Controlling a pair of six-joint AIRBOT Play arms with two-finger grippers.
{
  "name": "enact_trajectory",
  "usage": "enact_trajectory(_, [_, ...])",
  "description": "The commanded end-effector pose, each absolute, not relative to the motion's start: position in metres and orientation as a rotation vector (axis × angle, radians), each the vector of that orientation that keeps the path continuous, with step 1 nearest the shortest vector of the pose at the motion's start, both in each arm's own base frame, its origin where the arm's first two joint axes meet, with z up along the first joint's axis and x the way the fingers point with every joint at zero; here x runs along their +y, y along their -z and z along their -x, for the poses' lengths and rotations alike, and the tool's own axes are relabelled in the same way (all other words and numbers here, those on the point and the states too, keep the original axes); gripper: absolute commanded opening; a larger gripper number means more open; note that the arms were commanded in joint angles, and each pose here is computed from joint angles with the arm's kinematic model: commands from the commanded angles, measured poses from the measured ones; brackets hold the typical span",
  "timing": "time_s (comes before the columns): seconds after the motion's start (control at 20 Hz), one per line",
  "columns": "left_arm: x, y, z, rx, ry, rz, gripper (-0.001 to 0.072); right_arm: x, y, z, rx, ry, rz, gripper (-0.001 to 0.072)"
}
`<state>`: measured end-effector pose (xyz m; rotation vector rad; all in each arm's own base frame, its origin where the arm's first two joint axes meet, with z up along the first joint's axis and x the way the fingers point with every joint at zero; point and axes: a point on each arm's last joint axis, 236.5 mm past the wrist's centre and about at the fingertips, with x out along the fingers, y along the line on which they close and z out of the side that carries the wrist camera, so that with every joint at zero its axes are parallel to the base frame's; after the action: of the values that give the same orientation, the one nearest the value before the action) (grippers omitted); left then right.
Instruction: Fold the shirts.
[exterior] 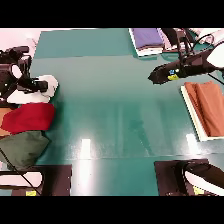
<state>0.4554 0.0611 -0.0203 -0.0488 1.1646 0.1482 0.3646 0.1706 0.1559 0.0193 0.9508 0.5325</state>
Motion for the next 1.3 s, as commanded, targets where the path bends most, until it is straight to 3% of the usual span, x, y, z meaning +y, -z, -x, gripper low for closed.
enact_trajectory(0.0, [0.065, 0.017, -0.453, 1.153, -0.157, 0.065, 0.0030, 0.171, -0.159, -0.366, 0.938, -0.532, -0.022, 0.0017])
enact_trajectory(0.1, [0.066, -0.036, -0.463, 1.030, -0.155, 0.054, 0.0029, 0.171, -0.171, -0.368, 0.898, -0.532, -0.023, 0.0017])
enact_trajectory(0.25, [0.058, -0.184, -0.466, 0.710, -0.133, 0.009, 0.0028, 0.172, -0.226, -0.373, 0.767, -0.540, -0.018, 0.0017])
enact_trajectory(0.4, [0.017, -0.335, -0.427, 0.391, -0.049, -0.049, 0.0028, 0.172, -0.294, -0.376, 0.607, -0.547, -0.012, 0.0017])
enact_trajectory(0.55, [-0.049, -0.409, -0.378, 0.243, 0.119, -0.089, 0.0028, 0.165, -0.350, -0.376, 0.457, -0.528, 0.001, 0.0017])
enact_trajectory(0.75, [-0.140, -0.393, -0.350, 0.322, 0.373, -0.141, 0.0028, 0.142, -0.400, -0.369, 0.337, -0.454, 0.052, 0.0017])
enact_trajectory(1.05, [-0.281, -0.258, -0.335, 0.662, 0.677, -0.341, 0.0031, 0.116, -0.422, -0.359, 0.318, -0.399, 0.017, 0.0017])
enact_trajectory(1.1, [-0.301, -0.234, -0.333, 0.707, 0.720, -0.368, 0.0074, 0.114, -0.418, -0.358, 0.337, -0.395, 0.019, 0.0017])
enact_trajectory(1.15, [-0.316, -0.218, -0.332, 0.735, 0.757, -0.375, 0.0371, 0.114, -0.412, -0.357, 0.360, -0.398, 0.024, 0.0017])
enact_trajectory(1.2, [-0.325, -0.208, -0.336, 0.751, 0.769, -0.359, 0.0615, 0.114, -0.408, -0.355, 0.377, -0.399, 0.026, 0.0017])
enact_trajectory(1.25, [-0.321, -0.204, -0.346, 0.750, 0.743, -0.363, 0.0611, 0.114, -0.406, -0.354, 0.389, -0.400, 0.029, 0.0017])
